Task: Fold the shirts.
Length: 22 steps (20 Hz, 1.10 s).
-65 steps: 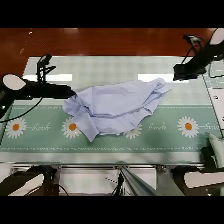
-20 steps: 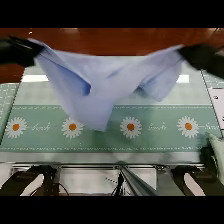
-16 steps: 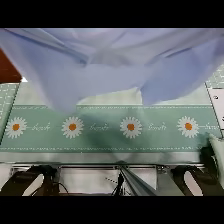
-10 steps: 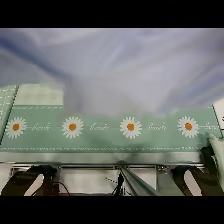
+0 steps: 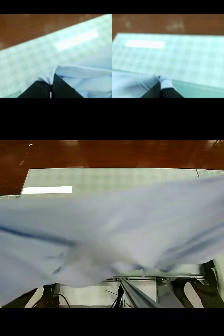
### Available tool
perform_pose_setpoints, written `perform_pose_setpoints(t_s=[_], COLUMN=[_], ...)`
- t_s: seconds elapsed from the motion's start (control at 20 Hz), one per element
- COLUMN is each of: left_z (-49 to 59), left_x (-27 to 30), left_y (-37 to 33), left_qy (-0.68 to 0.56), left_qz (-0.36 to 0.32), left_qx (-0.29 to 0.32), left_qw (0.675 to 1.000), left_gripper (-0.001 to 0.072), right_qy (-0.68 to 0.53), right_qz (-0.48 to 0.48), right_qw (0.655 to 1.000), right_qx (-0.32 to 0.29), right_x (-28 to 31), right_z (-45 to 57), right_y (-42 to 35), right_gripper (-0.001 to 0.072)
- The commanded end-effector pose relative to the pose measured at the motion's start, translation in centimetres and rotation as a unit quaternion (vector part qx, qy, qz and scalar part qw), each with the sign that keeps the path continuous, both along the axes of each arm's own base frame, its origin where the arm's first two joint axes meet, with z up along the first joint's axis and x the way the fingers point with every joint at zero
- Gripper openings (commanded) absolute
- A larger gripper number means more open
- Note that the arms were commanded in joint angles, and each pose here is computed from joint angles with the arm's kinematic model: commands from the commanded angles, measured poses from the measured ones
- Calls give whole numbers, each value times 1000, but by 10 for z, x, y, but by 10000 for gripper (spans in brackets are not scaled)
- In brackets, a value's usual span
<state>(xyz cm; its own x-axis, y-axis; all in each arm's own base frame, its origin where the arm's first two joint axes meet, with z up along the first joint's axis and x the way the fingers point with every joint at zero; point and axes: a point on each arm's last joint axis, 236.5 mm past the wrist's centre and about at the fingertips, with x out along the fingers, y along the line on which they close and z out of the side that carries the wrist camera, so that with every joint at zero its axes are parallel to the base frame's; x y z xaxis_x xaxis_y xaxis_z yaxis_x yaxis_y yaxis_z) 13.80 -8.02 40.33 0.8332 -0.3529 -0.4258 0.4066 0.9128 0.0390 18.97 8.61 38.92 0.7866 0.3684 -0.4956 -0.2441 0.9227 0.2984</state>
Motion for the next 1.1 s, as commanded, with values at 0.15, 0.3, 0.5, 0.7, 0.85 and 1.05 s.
perform_pose_setpoints(t_s=[0.15, 0.3, 0.5, 0.7, 0.85, 1.05], left_z=[-121, -193, -278, -337, -374, -430], left_x=[107, 172, 254, 326, 352, 346], left_y=[-4, -8, -10, -10, -14, -15], left_qy=[202, 260, 312, 294, 299, 377], left_qz=[-11, -15, -5, 28, 43, 76], left_qx=[31, 36, 33, 15, -7, -32], left_qw=[979, 965, 950, 955, 953, 923], left_gripper=[23, 23, 23, 24, 24, 24], right_qy=[202, 281, 316, 266, 245, 314], right_qz=[29, 28, 20, -27, -71, -65], right_qw=[979, 957, 947, 963, 967, 947], right_qx=[-13, -64, -61, -44, -6, -1], right_x=[97, 163, 258, 338, 374, 365], right_z=[-96, -168, -265, -322, -350, -405], right_y=[-35, -49, -56, -69, -72, -70], right_gripper=[20, 20, 20, 21, 21, 22])
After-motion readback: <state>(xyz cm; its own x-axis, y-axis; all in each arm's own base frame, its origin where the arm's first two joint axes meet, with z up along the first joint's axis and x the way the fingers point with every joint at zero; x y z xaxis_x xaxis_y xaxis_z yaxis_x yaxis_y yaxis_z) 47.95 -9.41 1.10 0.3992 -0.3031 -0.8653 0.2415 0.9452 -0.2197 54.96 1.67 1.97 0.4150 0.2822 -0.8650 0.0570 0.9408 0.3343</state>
